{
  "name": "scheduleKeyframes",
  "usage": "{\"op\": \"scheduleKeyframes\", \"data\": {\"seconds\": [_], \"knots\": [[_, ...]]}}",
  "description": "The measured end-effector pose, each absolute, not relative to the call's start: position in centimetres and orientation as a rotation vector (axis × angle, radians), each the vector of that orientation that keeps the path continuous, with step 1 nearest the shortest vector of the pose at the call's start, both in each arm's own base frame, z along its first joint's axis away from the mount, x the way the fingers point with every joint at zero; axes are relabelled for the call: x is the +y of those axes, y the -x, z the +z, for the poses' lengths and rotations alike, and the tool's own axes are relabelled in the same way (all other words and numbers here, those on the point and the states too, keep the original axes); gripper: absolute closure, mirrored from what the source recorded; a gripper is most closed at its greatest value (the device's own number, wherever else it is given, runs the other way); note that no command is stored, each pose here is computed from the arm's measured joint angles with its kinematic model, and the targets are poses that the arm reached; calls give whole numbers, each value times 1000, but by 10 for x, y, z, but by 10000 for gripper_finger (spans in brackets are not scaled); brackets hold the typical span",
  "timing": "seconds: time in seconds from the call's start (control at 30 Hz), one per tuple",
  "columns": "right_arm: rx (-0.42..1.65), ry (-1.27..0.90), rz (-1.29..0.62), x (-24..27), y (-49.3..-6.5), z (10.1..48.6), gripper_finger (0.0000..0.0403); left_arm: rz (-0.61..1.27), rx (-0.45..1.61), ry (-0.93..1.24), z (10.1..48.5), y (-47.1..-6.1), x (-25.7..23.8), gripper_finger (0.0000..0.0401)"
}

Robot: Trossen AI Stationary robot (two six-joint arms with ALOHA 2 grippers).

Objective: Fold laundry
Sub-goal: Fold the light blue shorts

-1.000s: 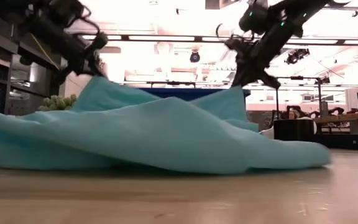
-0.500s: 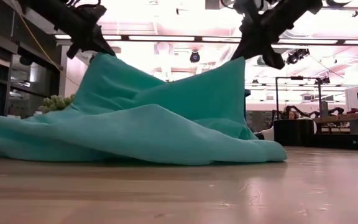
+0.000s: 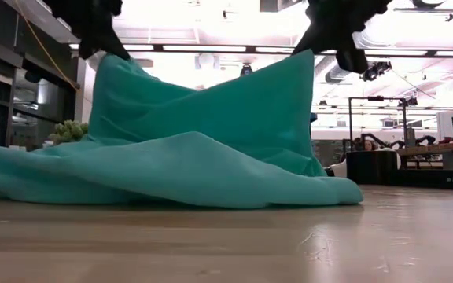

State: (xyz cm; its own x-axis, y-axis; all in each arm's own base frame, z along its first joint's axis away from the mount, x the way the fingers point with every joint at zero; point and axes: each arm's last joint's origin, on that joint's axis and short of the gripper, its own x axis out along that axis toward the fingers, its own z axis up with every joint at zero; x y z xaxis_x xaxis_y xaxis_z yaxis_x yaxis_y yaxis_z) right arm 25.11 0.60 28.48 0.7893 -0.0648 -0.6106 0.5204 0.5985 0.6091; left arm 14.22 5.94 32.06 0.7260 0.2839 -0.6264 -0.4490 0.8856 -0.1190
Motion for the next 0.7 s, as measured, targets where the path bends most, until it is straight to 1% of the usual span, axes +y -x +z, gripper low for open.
{"op": "scheduleKeyframes", "data": {"seconds": [0.2, 0.4, 0.6, 0.7], "knots": [[593, -899, -348, 24, -249, 284, 403, 294, 751, 260, 323, -129, 38, 401], [592, -889, -349, 36, -249, 283, 403, 224, 819, 276, 320, -121, 23, 401], [650, -893, -349, 48, -255, 272, 403, 149, 891, 247, 316, -119, 12, 401], [695, -883, -336, 54, -259, 264, 403, 125, 907, 274, 315, -120, 7, 401]]}}
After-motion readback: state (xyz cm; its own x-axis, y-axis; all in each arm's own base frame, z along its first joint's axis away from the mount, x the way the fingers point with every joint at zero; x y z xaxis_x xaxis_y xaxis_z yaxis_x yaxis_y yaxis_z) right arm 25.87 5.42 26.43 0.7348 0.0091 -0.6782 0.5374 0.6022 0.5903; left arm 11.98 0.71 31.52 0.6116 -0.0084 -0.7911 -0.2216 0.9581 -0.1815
